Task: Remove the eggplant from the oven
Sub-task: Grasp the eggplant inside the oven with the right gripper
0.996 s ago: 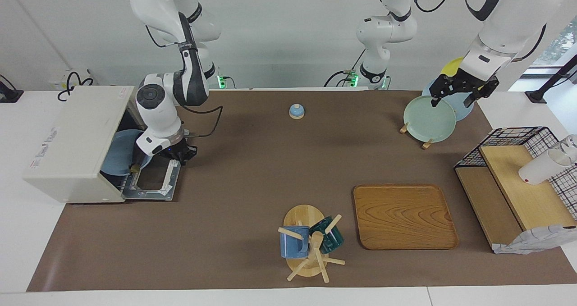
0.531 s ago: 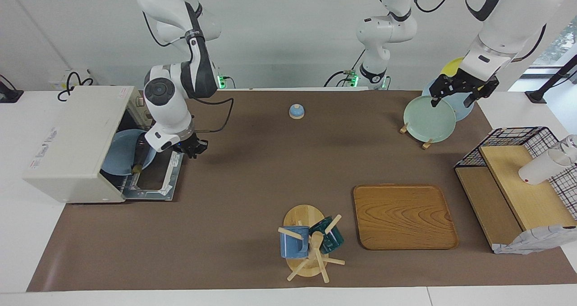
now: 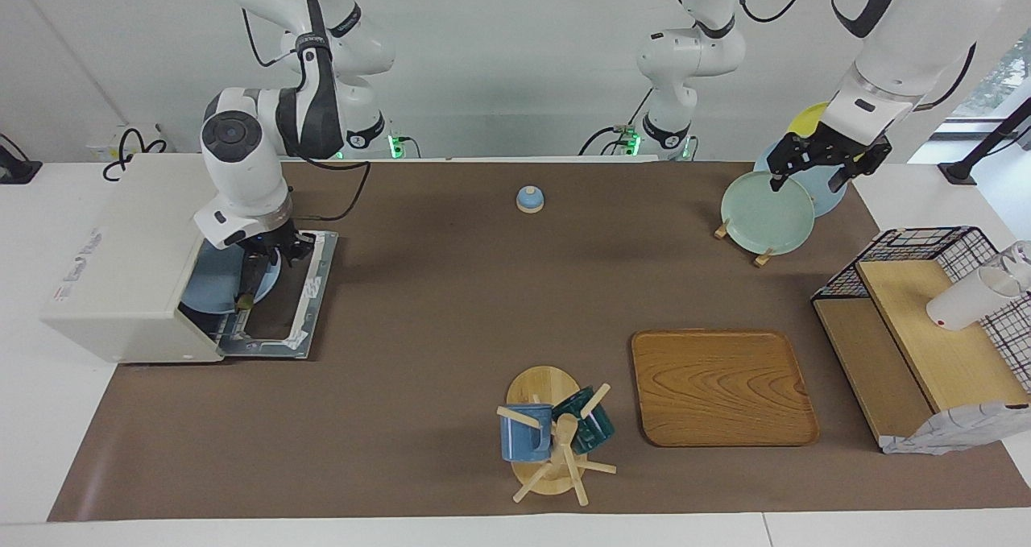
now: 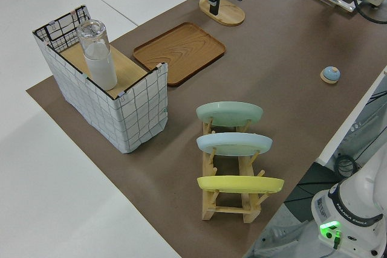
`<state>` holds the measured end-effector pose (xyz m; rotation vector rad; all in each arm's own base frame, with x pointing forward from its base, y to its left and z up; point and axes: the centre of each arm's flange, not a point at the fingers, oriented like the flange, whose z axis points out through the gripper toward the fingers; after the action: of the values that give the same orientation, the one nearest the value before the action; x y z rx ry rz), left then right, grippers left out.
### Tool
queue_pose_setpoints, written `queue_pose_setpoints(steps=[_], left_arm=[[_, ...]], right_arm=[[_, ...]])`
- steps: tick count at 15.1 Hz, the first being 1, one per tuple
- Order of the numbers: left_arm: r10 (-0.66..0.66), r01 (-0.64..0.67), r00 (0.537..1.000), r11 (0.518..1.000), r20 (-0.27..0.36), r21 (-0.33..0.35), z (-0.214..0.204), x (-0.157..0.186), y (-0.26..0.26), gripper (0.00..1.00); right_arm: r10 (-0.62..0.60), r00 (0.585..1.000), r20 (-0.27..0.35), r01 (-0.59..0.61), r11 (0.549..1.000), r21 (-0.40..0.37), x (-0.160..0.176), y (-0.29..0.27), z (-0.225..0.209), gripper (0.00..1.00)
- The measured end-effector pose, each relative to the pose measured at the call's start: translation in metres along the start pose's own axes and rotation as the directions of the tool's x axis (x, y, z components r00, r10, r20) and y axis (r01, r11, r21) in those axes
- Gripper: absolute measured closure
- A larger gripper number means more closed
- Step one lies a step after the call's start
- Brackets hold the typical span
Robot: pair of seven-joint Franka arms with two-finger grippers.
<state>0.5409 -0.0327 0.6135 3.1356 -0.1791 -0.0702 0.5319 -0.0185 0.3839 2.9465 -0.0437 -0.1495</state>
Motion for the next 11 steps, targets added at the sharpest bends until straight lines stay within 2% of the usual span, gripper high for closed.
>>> queue_pose_setpoints(steps=[11], left_arm=[[0.000,0.000,1.000,1.000,0.000,0.000,0.000,0.000,0.000,0.00]], right_arm=[[-0.062,0.998,-0.024,0.062,0.998,0.009,-0.004,0.022,0.013,0.71]])
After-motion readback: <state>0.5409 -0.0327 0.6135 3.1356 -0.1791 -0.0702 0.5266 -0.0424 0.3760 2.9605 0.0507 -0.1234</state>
